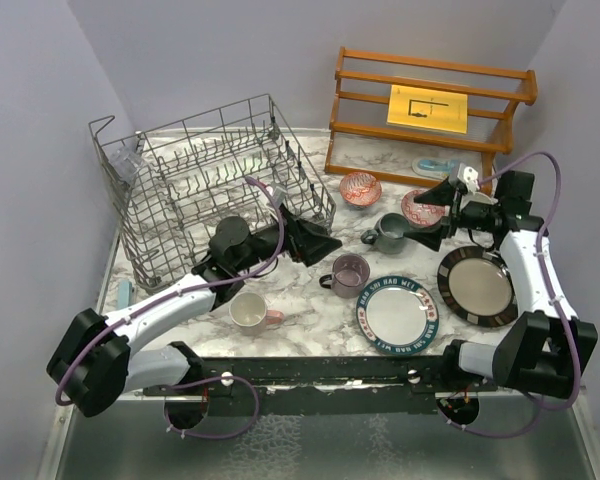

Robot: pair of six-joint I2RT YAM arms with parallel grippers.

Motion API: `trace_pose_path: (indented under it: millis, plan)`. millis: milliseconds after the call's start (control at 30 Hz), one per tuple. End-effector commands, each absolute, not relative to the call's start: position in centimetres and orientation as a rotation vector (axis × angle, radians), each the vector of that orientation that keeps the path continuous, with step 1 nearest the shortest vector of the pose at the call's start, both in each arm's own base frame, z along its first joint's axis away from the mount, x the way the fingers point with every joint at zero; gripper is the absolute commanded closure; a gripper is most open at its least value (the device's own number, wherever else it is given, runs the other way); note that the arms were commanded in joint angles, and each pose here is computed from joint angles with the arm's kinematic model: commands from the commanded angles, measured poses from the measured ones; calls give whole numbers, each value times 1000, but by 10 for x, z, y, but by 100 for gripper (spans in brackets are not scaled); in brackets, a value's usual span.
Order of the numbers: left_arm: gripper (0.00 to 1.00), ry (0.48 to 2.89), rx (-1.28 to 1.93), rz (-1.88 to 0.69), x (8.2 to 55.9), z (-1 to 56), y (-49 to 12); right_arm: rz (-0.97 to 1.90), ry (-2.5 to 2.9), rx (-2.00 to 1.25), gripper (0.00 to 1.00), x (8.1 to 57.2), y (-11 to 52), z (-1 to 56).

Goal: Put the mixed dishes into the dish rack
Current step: Pick up the cup at the center of the board.

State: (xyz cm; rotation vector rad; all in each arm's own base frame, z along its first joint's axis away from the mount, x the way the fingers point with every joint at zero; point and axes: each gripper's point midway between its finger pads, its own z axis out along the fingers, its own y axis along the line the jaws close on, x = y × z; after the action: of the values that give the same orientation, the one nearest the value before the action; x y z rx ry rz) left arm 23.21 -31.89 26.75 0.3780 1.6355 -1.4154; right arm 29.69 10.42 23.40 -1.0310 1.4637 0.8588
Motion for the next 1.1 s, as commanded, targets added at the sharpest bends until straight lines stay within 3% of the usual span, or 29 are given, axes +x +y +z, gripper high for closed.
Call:
trace_pose_path:
  millis: [0, 333, 500, 767, 1067]
  plan:
    - [22, 1596, 392, -1333, 237, 279, -316, 827, 1478, -1111, 0, 296, 102, 233]
    - [22, 1658, 385, -1054, 253, 290, -286, 915, 1225, -1329, 0, 249, 143, 242]
    - [23, 1803, 375, -903, 257, 292, -268, 963, 1185, -1413, 0, 233, 165, 233]
    - [26, 2164, 248, -836, 209, 268, -227, 1023, 1357, -1321, 1, 244, 171, 211]
    - [34, 2527, 13, -518, 171, 214, -166, 991, 1495, -1273, 2, 256, 165, 195]
